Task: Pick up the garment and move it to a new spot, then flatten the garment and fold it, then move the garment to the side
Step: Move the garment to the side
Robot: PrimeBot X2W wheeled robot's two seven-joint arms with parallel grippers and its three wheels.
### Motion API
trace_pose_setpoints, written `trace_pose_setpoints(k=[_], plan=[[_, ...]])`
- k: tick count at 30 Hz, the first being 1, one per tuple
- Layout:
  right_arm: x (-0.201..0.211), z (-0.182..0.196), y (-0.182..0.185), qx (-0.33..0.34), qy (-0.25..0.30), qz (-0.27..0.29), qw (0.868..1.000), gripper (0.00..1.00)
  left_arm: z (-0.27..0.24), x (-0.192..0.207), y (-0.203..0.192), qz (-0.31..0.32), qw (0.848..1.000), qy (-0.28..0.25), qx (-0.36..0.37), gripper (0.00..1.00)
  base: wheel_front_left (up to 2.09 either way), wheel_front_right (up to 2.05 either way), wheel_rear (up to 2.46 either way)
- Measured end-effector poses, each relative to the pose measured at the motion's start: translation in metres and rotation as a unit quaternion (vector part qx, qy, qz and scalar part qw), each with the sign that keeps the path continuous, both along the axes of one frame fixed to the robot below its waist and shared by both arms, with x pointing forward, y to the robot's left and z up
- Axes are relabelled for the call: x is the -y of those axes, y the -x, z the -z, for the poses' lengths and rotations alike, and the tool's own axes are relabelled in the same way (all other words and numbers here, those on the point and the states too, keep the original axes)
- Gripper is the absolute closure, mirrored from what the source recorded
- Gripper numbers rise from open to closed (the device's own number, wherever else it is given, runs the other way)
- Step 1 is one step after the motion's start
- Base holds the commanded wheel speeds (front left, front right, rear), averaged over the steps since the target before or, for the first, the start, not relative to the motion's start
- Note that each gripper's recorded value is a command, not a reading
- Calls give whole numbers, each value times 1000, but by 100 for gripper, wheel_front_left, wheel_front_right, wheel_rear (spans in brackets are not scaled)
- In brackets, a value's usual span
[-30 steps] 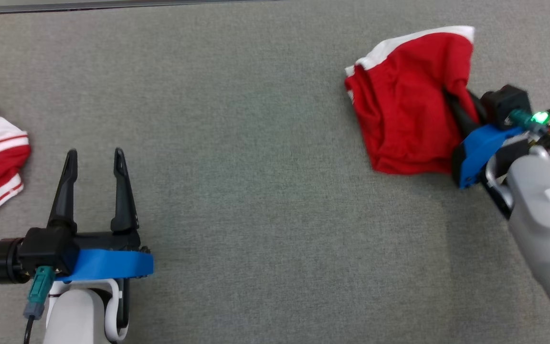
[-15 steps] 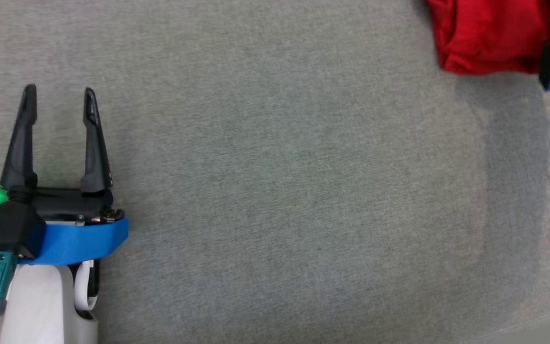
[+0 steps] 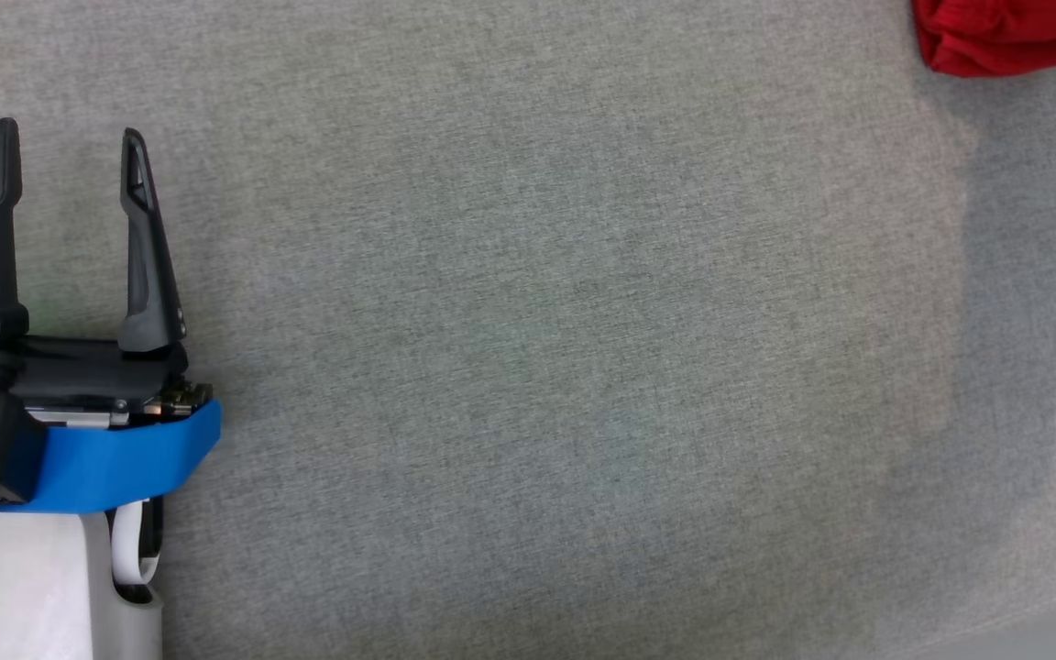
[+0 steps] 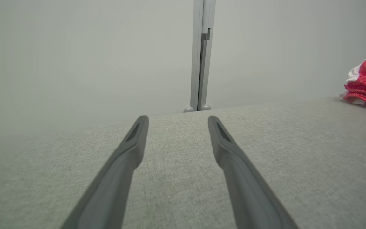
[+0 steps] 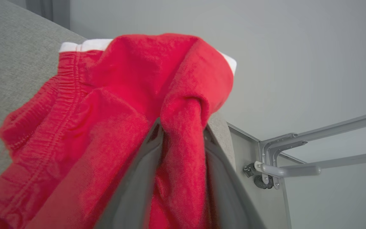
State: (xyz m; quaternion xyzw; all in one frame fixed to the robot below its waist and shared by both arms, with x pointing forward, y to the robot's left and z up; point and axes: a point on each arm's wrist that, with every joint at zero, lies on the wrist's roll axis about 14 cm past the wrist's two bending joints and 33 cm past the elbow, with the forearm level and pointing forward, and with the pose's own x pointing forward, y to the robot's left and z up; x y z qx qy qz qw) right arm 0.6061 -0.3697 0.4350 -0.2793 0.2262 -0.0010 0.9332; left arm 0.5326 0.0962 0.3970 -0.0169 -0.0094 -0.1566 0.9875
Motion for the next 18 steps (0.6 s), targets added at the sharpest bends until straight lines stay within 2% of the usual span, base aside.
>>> trace_pose_setpoints(k=[4, 9, 15, 18], plan=[[2, 1, 0, -5, 0, 14, 1000, 0, -2, -8, 2, -13, 1000, -3, -3, 0, 0, 0, 0], [7, -23, -3, 34, 1, 18, 999, 0, -8, -19, 7, -29, 1000, -7, -8, 0, 0, 0, 0], [-29, -65, -10, 109, -44, -14, 993, 0, -25, -35, 23, -56, 998, -7, -10, 0, 0, 0, 0], [-60, -80, -7, 137, -79, -42, 987, 0, -41, -45, 34, -72, 997, -3, -3, 0, 0, 0, 0]])
